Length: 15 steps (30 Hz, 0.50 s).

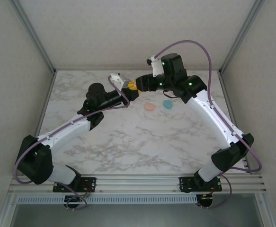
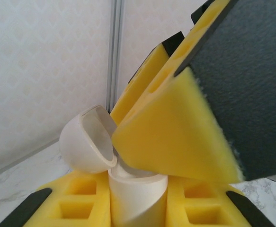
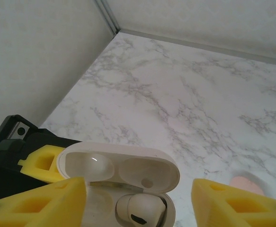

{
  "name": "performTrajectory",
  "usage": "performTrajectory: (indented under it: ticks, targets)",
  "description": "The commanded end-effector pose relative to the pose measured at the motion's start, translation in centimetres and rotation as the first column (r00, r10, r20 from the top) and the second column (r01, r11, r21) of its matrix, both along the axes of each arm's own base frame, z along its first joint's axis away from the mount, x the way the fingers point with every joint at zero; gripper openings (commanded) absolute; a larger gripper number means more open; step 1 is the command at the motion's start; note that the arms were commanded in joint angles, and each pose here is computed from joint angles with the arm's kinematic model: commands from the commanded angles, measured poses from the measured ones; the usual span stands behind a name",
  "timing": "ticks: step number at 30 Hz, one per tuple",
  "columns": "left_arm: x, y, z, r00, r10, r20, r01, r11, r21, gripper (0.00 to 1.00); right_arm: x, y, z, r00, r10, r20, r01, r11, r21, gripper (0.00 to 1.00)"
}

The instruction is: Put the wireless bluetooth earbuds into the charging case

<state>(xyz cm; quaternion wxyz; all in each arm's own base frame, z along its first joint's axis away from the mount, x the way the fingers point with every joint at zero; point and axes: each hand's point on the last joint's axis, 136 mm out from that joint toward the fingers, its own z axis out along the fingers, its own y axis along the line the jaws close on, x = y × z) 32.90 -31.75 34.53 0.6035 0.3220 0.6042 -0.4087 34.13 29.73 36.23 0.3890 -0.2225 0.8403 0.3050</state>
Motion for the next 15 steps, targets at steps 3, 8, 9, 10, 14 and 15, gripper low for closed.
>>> performTrajectory:
  ticks: [3,8,9,10,14,15]
  targets:
    - [-1.2,0.3,2.6,0.997,-0.01,0.079,0.013,0.999,-0.04,0.0,-0.6,-1.2,3.9,0.999,-0.021,0.044,0.017,0.995,0.103,0.67]
    - [-1.3,0.4,2.7,0.996,-0.008,0.085,0.011,0.999,-0.039,0.0,-0.6,-2.4,5.0,0.997,-0.062,0.055,0.053,0.988,0.147,0.64]
    - [-1.3,0.4,2.6,0.997,-0.009,0.083,0.012,0.999,-0.038,0.0,-0.6,-2.7,5.0,0.996,-0.07,0.054,0.061,0.987,0.15,0.6]
    - [-1.3,0.4,2.6,0.996,-0.008,0.084,0.011,0.999,-0.039,0.0,-0.6,-2.8,5.0,0.996,-0.071,0.055,0.062,0.987,0.151,0.57]
    - [-1.4,0.5,2.8,0.996,-0.003,0.088,0.006,0.999,-0.04,0.0,-0.5,-3.3,4.6,0.996,-0.084,0.041,0.077,0.986,0.148,0.37]
    - [-1.4,0.6,2.8,0.996,-0.001,0.09,0.005,0.999,-0.04,0.0,-0.6,-3.3,4.5,0.996,-0.079,0.038,0.073,0.986,0.148,0.33]
